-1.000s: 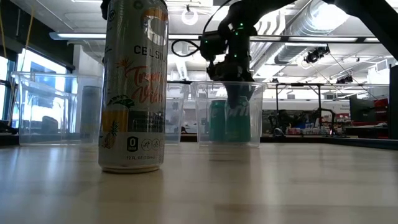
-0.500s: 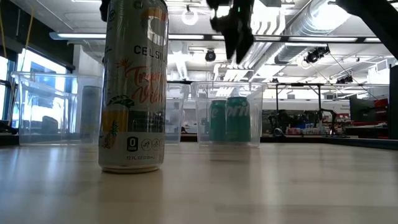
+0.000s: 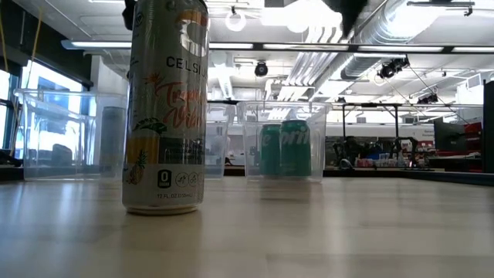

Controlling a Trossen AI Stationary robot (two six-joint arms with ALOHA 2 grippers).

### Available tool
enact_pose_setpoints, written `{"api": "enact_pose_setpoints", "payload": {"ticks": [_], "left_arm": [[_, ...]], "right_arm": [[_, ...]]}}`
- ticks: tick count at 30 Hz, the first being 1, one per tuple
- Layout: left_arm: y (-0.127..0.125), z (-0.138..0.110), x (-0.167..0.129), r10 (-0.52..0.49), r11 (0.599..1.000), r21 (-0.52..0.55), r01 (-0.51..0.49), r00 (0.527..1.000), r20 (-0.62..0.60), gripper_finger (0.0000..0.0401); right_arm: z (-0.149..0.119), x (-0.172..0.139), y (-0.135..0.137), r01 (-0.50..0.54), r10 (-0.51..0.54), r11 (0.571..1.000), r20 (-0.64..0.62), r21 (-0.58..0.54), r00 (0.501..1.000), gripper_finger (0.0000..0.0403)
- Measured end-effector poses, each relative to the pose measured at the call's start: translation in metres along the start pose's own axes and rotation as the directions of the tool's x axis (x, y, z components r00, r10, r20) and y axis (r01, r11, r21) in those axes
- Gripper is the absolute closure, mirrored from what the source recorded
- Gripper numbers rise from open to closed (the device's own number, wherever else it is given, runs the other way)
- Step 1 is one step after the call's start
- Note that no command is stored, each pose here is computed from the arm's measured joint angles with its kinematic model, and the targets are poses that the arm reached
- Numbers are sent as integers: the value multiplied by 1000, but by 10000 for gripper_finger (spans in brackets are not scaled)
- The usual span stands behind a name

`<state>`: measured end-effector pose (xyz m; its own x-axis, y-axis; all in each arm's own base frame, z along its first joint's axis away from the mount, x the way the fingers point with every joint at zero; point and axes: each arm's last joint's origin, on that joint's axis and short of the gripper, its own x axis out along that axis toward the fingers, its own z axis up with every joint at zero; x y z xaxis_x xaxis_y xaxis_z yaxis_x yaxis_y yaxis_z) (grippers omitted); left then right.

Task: Sort soda cans
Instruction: Put the blue white soda can into the middle transparent bin

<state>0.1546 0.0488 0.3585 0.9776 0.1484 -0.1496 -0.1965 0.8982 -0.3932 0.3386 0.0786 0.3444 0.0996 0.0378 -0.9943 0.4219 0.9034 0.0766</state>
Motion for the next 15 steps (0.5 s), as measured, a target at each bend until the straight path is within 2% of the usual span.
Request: {"api": "enact_pose_setpoints", "payload": {"ticks": [3,6,11,13,15], "left_arm": [[-1,0,1,-27,1000,-1,27,1000,-12,44],[-2,-1,1,-64,998,-3,64,998,-30,44],[-2,-1,1,-70,998,-4,70,997,-35,44],[-2,-1,1,-70,998,-4,70,997,-34,44],[-2,-1,1,-71,997,-4,71,997,-35,44]], "right_arm": [[-37,31,31,28,-17,997,-162,66,987,37],[-76,50,52,82,-34,985,-301,150,953,37],[-123,46,63,144,-33,948,-363,283,931,37],[-137,42,62,140,0,926,-370,351,929,37],[-149,39,63,93,71,909,-371,407,926,37]]}}
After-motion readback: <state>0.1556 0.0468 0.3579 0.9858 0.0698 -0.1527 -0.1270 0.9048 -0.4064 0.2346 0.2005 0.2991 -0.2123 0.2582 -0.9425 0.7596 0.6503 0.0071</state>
